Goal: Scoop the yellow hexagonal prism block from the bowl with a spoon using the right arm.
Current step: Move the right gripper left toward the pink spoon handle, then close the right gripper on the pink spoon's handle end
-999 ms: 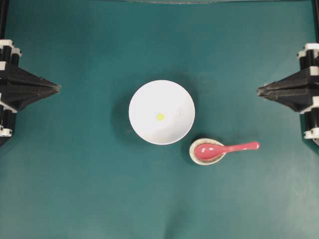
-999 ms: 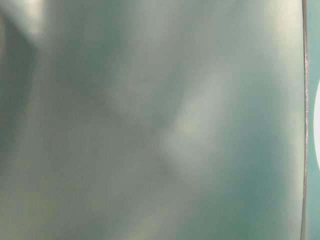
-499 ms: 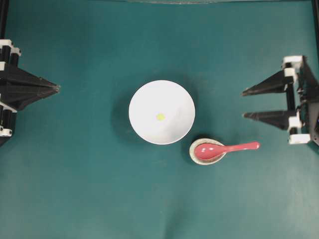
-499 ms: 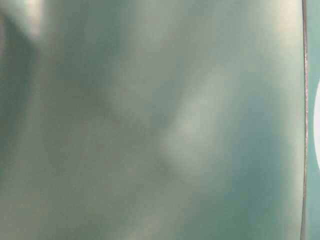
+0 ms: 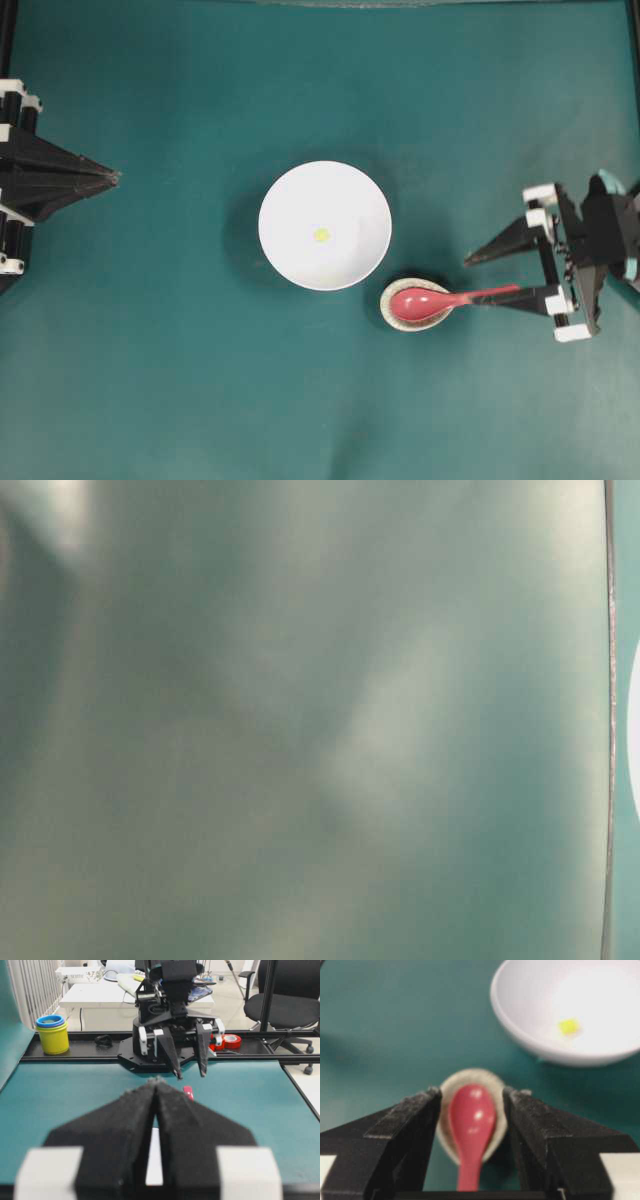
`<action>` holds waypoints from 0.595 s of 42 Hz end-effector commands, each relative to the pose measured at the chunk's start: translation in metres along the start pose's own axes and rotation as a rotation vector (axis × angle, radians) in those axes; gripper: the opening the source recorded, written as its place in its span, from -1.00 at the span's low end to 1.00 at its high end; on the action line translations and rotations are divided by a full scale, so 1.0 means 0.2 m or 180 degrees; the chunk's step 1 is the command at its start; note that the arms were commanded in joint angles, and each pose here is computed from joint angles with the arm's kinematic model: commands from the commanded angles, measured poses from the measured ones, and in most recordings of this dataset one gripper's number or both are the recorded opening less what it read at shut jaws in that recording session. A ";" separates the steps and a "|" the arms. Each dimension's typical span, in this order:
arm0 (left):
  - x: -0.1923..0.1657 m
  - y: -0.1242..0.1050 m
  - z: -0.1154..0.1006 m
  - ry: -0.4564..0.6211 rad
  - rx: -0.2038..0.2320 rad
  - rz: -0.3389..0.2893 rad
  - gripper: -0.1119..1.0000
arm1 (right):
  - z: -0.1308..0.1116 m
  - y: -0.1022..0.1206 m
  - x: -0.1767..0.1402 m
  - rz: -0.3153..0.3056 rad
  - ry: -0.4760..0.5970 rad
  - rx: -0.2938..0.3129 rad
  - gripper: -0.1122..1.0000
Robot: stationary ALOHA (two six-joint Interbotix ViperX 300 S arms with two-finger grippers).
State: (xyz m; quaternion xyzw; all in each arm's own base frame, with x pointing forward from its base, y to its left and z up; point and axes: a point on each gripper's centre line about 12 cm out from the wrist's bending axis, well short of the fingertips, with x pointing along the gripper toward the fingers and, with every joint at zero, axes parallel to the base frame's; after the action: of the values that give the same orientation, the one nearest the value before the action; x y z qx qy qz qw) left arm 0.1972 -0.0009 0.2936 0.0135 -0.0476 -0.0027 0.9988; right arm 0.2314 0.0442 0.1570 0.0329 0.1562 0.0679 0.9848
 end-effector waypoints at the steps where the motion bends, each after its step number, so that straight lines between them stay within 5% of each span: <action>1: 0.01 0.00 0.04 -0.0073 0.0014 -0.0006 -0.80 | -0.03 0.02 0.02 0.0017 -0.0097 0.0020 0.23; 25: 0.01 0.00 0.03 -0.0020 0.0014 -0.0002 -0.80 | -0.34 0.01 0.09 -0.0056 0.0223 0.0196 0.23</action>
State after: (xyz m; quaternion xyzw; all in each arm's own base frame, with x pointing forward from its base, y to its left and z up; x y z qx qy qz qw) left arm 0.1974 -0.0009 0.2922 0.0135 -0.0414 -0.0027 0.9990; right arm 0.2241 0.0487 0.0860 0.0599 0.2010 0.0522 0.9764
